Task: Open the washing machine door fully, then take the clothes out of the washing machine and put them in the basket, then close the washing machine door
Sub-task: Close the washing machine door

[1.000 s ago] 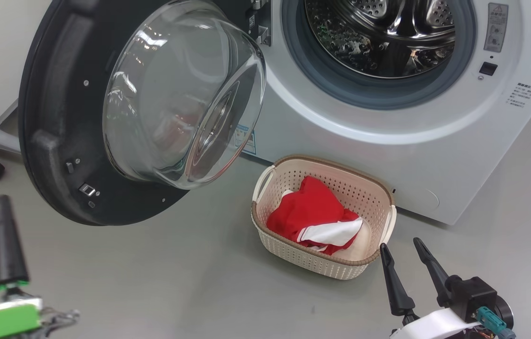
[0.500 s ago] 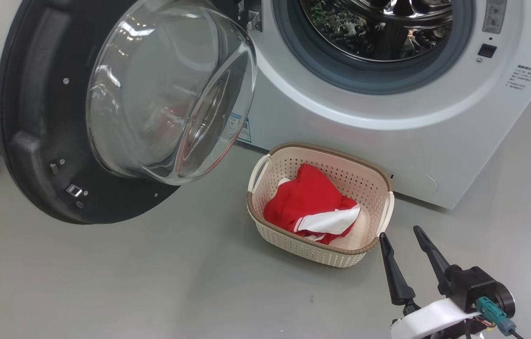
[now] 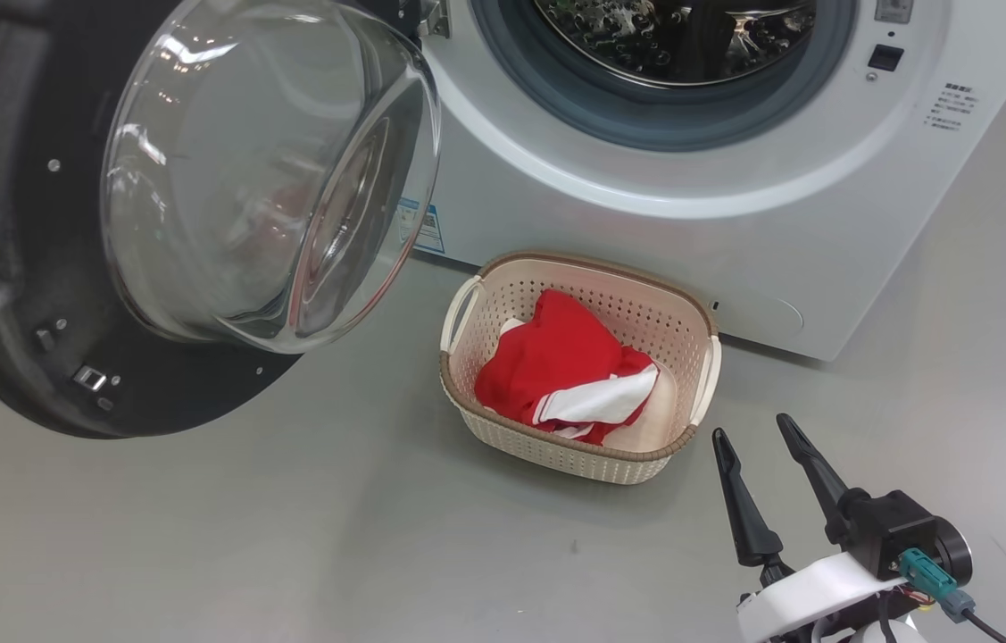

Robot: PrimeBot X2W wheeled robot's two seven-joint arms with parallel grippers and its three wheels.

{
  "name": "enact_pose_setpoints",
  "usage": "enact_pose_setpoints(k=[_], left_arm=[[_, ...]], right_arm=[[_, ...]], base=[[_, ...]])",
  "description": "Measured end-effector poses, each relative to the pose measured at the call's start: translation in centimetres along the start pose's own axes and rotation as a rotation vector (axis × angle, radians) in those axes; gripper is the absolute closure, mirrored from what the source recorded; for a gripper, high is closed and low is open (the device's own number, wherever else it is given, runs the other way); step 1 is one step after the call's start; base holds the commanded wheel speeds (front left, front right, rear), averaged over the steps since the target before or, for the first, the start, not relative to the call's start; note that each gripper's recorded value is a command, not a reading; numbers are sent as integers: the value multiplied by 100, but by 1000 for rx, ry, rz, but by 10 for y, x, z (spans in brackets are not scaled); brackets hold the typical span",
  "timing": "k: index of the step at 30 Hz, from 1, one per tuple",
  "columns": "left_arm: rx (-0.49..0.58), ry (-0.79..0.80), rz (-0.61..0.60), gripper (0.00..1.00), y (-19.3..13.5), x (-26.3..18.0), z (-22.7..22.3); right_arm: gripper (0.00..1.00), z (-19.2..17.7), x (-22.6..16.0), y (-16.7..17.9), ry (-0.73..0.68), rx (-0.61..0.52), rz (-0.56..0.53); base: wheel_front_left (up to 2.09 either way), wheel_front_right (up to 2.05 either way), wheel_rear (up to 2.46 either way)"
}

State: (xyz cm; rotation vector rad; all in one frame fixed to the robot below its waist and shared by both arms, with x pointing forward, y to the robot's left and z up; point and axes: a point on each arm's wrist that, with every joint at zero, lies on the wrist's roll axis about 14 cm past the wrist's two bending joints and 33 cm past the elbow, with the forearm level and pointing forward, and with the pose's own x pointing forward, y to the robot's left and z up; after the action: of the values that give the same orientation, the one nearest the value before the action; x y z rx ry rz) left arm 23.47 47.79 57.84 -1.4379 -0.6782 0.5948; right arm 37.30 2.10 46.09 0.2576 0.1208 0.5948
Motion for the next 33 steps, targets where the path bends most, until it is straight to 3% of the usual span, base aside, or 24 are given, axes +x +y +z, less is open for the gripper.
enact_pose_setpoints(k=[15, 33], left_arm=[[70, 321, 122, 100, 35, 13, -78], [114, 483, 172, 100, 53, 15, -113]], right_arm=[[0, 0, -1, -13, -1, 5, -27], [0, 2, 1, -20, -9, 9, -45]], base=[[0, 0, 0], [0, 0, 0]])
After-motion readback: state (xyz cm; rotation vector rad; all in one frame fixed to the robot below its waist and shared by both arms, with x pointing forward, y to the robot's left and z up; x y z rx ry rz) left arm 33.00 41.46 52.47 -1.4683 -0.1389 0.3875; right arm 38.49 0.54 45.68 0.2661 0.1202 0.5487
